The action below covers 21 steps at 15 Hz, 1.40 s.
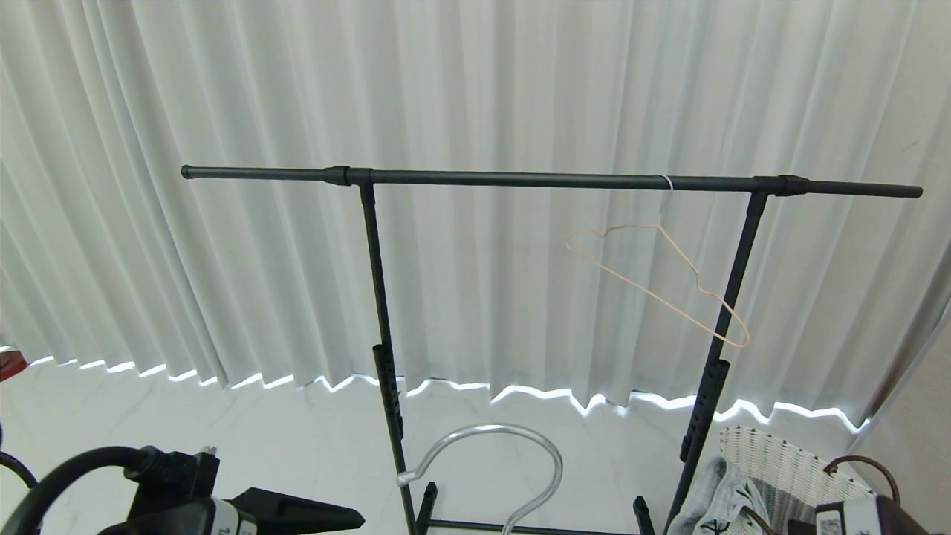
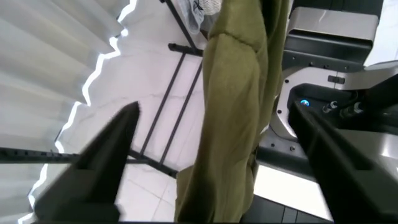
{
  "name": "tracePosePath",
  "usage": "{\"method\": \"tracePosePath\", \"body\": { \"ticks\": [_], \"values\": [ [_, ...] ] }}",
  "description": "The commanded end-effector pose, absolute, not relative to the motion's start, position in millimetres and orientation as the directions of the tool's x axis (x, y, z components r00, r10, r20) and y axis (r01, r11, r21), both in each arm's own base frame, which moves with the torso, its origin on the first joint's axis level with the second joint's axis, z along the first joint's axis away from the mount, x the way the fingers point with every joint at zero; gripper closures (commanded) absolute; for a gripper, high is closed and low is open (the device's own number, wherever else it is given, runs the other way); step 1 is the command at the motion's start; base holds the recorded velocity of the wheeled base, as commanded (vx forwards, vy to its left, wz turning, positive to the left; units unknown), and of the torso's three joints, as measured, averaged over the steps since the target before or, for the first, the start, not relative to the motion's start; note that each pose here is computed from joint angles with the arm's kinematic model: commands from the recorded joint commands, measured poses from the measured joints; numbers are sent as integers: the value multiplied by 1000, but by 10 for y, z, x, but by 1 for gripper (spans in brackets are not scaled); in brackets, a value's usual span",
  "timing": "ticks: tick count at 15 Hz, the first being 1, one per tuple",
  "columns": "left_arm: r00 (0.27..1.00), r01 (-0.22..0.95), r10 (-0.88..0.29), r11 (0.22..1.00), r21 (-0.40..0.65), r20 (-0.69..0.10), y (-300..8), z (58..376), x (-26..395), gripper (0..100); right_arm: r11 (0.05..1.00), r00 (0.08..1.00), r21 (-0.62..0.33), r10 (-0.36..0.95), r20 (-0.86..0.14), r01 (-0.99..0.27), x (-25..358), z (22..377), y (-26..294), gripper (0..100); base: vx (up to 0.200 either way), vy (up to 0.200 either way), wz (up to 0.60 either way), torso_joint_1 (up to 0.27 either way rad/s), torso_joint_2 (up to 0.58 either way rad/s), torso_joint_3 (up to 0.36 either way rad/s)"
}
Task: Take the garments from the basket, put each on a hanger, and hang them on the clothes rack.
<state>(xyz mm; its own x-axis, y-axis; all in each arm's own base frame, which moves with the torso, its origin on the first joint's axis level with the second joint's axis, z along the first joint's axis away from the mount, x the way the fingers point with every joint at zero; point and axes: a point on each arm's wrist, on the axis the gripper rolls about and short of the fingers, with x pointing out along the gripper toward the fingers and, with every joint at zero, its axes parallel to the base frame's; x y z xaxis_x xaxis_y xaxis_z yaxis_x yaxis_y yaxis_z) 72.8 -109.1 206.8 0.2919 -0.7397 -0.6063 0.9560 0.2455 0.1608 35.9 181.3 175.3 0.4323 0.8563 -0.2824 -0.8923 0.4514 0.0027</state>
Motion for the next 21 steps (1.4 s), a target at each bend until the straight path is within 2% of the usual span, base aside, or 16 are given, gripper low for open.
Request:
{"method": "tracePosePath", "body": {
  "ticks": [1, 10, 11, 13, 17, 19, 20, 21],
  "values": [
    [288, 957, -733, 244, 157, -617, -1095, 2039, 731, 100, 451, 432, 3, 857, -281, -893, 359, 1760, 1821, 100, 0, 0, 0, 0, 0, 0],
    [295, 955, -725, 253, 157, -622, -1071, 2002, 723, 100, 454, 437, 24, 870, -228, -891, 362, 1852, 1818, 100, 0, 0, 0, 0, 0, 0],
    [304, 952, -728, 259, 163, -614, -1075, 2008, 729, 100, 454, 437, 24, 869, -231, -891, 359, 1842, 1803, 0, 0, 0, 0, 0, 0, 0],
    [333, 942, -726, 281, 182, -601, -1079, 1985, 745, 100, 462, 445, 21, 865, -231, -887, 364, 1841, 1789, 0, 0, 0, 0, 0, 0, 0],
    [442, 897, -689, 359, 260, -575, -1042, 1852, 746, 100, 530, 513, 15, 829, -223, -848, 474, 1855, 1760, 0, 0, 0, 0, 0, 0, 0],
    [483, 875, -668, 391, 285, -566, -1034, 1834, 758, 100, 530, 514, 19, 831, -214, -848, 474, 1877, 1740, 0, 0, 0, 0, 0, 0, 0],
    [540, 840, -625, 442, 315, -563, -1026, 1840, 776, 100, 528, 513, 20, 832, -214, -849, 472, 1877, 1733, 0, 0, 0, 0, 0, 0, 0],
    [559, 827, -608, 458, 327, -564, -1027, 1841, 786, 100, 524, 509, 20, 834, -214, -851, 468, 1878, 1731, 0, 0, 0, 0, 0, 0, 0]
  ]
}}
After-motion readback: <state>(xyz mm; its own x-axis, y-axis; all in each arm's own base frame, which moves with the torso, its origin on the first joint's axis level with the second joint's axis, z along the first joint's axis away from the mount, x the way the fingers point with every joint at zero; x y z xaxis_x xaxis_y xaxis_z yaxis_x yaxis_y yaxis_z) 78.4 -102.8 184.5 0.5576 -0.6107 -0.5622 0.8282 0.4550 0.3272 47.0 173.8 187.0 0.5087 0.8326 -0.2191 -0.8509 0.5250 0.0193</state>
